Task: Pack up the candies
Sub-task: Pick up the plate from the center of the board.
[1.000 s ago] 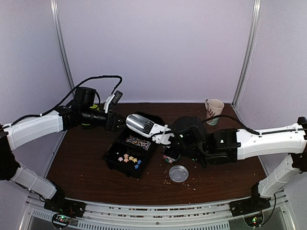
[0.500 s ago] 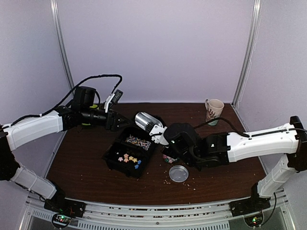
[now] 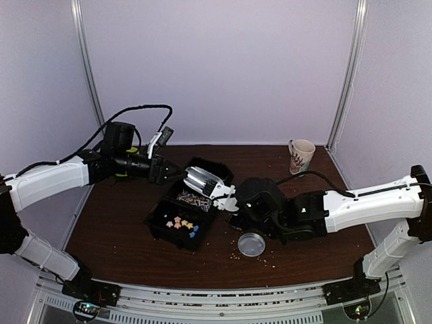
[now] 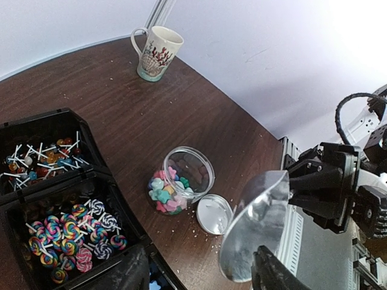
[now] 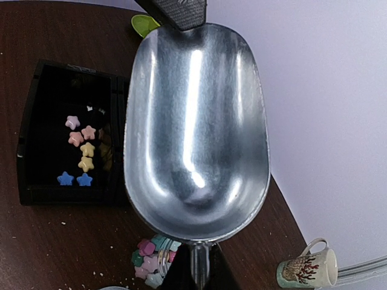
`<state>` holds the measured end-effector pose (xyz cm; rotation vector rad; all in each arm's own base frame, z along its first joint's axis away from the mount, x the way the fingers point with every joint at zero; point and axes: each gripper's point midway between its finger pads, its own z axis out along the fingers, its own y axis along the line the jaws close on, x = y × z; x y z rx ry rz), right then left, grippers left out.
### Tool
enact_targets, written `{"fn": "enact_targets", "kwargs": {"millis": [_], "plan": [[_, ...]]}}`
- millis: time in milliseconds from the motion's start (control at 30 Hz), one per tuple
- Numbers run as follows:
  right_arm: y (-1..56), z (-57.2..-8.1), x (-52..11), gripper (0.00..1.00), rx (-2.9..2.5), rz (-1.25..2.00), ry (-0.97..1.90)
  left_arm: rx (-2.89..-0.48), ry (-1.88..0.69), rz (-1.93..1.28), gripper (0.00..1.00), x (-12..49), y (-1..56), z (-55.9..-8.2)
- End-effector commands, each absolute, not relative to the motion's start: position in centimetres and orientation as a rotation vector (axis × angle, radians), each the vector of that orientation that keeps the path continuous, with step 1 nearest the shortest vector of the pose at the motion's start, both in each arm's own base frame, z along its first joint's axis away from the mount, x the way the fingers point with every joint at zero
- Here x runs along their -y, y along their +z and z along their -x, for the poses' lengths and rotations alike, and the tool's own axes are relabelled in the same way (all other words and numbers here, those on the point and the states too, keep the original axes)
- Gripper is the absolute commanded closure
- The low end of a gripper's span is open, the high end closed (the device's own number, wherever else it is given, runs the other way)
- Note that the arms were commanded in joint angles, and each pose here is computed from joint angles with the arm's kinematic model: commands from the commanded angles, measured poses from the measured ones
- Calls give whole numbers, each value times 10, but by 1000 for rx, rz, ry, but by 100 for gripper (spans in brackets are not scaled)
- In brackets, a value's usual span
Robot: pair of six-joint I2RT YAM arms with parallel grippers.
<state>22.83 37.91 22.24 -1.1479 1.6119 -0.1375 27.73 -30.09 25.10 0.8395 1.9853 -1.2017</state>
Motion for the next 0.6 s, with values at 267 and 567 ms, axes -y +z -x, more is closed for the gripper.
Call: {"fn": "enact_targets", "kwargs": {"millis": [267, 567], "plan": [[244, -219, -392, 100, -1513, 1100, -53, -1922, -1361, -900, 73, 316, 256, -268], [246, -223, -392, 100, -1438, 1058, -70, -1906, -1455, -924, 100, 321, 257, -261]]}}
